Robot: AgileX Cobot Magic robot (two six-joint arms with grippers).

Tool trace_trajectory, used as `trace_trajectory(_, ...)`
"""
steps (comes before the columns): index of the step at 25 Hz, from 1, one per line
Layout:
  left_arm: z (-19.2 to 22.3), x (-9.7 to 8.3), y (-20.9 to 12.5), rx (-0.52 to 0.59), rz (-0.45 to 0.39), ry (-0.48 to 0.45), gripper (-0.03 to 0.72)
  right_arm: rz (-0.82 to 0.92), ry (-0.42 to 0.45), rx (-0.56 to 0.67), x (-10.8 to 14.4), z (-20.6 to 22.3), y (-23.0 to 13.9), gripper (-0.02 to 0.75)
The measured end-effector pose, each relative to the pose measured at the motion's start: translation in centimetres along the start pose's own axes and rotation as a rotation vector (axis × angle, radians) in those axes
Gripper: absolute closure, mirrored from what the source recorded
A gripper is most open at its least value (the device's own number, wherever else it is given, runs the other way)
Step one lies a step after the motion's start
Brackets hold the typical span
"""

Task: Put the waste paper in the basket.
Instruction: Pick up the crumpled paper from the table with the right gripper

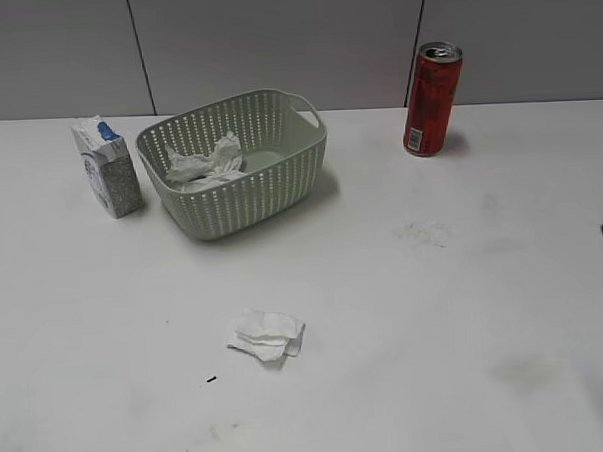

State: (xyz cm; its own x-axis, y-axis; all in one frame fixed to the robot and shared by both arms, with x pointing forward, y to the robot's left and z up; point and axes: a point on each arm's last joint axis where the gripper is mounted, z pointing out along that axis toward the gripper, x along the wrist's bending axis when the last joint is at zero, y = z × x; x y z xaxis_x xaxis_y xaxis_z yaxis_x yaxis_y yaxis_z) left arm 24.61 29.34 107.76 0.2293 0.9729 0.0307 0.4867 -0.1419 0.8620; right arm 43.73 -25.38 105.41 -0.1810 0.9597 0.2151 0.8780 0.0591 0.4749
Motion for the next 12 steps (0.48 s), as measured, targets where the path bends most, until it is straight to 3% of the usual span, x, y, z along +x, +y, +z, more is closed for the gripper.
trace_trajectory(4,-0.6,0.0,-2.1,-0.063,0.012,0.025,0.099,-0.086,0.056,0.056,2.7,2.4,3.0,0.149)
trace_trajectory(12,-0.3,0.5,-2.5,-0.090,0.027,0.087,0.099,-0.335,0.126,0.186,12.6,9.0,4.9,0.149)
